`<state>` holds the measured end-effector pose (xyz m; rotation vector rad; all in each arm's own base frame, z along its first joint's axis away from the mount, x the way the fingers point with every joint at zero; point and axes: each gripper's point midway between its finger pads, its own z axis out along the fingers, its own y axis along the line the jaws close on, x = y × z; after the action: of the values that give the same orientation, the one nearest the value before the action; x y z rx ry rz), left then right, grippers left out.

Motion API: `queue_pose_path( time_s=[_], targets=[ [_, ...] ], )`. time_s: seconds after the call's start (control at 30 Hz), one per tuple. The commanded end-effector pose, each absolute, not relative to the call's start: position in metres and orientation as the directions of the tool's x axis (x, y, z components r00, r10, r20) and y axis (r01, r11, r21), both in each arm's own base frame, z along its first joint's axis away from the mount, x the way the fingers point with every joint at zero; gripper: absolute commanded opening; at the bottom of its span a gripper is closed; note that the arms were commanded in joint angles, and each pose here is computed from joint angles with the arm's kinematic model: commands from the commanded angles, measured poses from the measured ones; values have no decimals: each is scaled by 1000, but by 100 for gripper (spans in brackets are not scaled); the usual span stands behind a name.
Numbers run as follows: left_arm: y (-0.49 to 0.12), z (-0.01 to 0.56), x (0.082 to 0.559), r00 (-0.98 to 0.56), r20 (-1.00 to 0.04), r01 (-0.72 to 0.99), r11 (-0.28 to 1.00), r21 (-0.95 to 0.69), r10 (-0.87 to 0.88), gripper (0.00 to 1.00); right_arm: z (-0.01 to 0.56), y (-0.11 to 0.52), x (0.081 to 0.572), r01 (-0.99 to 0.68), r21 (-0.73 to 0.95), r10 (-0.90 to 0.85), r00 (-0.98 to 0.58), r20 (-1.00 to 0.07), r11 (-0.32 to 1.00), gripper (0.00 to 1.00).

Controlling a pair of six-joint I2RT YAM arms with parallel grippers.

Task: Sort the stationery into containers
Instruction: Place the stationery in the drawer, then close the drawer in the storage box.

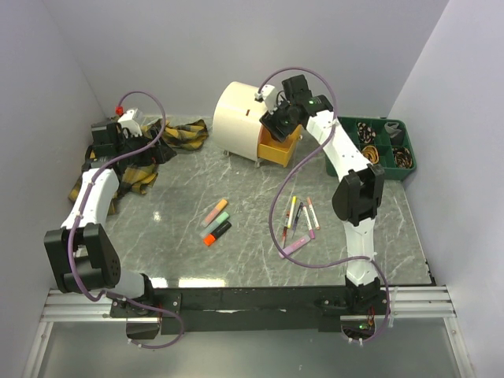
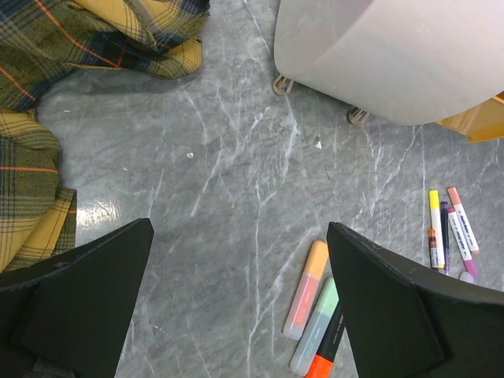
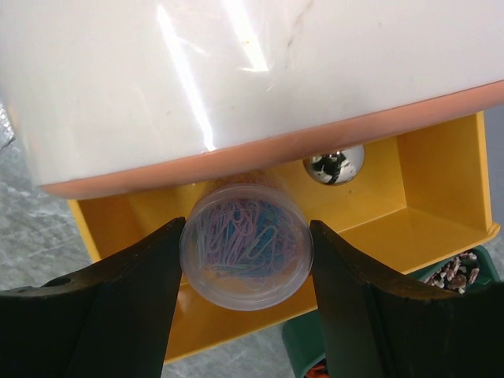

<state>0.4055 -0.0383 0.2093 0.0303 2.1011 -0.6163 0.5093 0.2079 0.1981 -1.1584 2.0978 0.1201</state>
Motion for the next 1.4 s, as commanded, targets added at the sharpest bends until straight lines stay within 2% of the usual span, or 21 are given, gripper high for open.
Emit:
queue_pose_path(
  time_s=[0.0, 0.3, 0.57, 0.67, 0.83, 1.0, 1.13, 1.3, 1.33, 1.37],
  targets=[
    [-40, 216, 412, -564, -799, 272, 866, -419, -209, 100, 219, 213, 532, -714, -284, -644, -298, -704, 640, 48],
    [-45, 215, 418, -568, -800, 279, 869, -408, -193, 99, 233, 206, 536, -661, -302, -618, -313, -721, 687, 71],
    [-51, 220, 425, -569, -795, 299, 847, -439, -211, 100, 244, 199, 526, -644, -303, -608, -321, -726, 702, 82],
    [-51, 224, 427, -561, -801, 306, 848, -433, -206, 99, 250, 198, 522, -636, -301, -601, -325, -730, 710, 82],
    [-59, 235, 427, -538, -821, 349, 836, -423, -191, 99, 296, 191, 509, -606, -272, -527, -290, -799, 747, 82],
    [-60, 258, 451, -469, -867, 415, 824, -387, -171, 100, 333, 169, 496, -529, -109, -325, -334, -885, 842, 82],
    [-66, 275, 473, -444, -874, 458, 790, -409, -195, 99, 315, 149, 489, -448, 77, -160, -467, -870, 891, 79],
    [-73, 286, 508, -466, -849, 444, 764, -467, -248, 99, 301, 122, 482, -378, 207, -37, -547, -836, 902, 78],
    [-73, 288, 513, -468, -842, 434, 761, -482, -267, 99, 290, 119, 478, -334, 285, 34, -596, -803, 898, 77],
    [-75, 288, 519, -470, -837, 430, 756, -493, -279, 99, 290, 117, 476, -333, 323, 62, -604, -794, 886, 69]
  ],
)
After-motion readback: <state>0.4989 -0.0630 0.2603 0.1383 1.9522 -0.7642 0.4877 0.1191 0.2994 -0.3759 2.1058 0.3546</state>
